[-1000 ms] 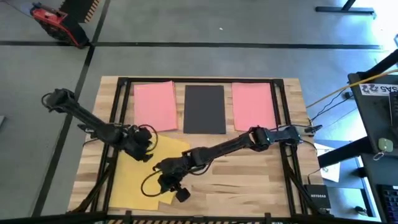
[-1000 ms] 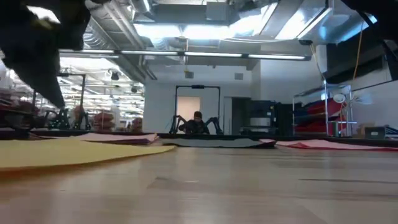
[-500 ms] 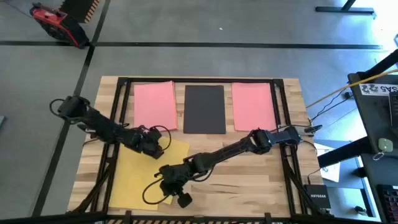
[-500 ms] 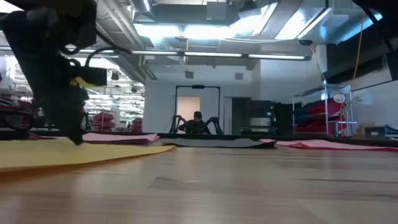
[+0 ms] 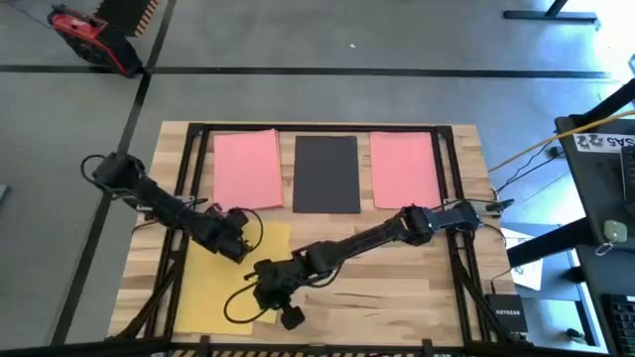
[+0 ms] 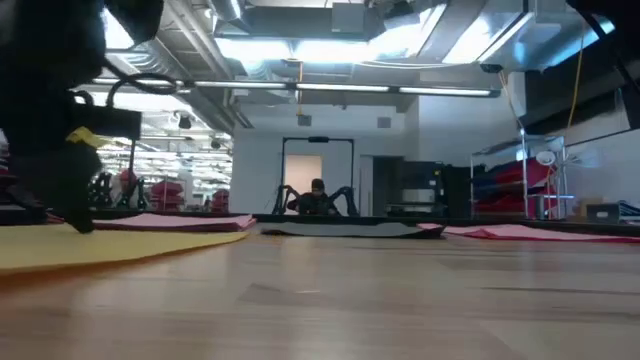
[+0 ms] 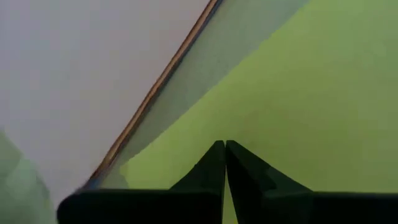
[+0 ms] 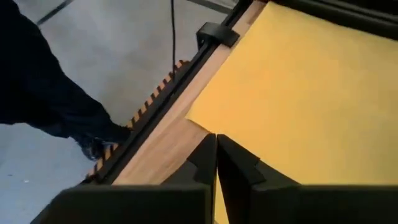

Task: Organize paper
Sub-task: Stack the yellow paper on top of the stacked yellow papers

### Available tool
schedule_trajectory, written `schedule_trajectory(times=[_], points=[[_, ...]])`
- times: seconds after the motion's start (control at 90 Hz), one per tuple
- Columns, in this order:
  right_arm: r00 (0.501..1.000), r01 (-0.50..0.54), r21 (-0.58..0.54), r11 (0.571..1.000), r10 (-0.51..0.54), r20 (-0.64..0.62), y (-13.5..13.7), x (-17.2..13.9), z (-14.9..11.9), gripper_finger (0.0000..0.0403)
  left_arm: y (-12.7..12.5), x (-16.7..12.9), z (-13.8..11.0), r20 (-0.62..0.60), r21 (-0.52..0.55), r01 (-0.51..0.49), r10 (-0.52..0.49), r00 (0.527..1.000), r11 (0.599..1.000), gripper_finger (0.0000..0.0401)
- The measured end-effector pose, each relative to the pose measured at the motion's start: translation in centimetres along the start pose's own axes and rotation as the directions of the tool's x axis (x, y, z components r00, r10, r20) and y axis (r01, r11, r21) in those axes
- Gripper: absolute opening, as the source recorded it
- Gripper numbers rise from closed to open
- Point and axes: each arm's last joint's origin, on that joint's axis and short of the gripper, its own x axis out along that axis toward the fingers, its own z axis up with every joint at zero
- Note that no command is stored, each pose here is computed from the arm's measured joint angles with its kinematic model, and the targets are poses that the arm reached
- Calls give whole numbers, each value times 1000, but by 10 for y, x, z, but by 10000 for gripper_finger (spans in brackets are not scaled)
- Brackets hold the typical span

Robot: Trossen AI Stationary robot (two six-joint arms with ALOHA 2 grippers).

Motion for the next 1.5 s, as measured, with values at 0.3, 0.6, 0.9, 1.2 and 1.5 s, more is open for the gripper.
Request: schedule_trajectory(times=[0.3, 0.6, 0.9, 1.2, 1.5], points=[[999, 28, 3, 1000, -28, -23, 1, -8, 5, 0, 4, -13, -21, -43, -2, -18, 17, 999, 1000, 0], [981, 130, 59, 990, -120, -155, -3, -10, -7, 0, -1, -32, -36, -21, -85, 84, -86, 996, 993, 0], [924, 199, 137, 970, -138, -358, -14, 9, -58, 0, 3, -63, -36, 23, -110, 192, -191, 981, 975, 0], [947, 201, 267, 943, -117, -299, -26, 32, -92, 0, 5, -70, -40, 71, -129, 232, -224, 972, 964, 0], [972, 147, 305, 941, -80, -223, -33, 38, -93, 0, 5, -70, -39, 86, -132, 231, -221, 971, 964, 0]])
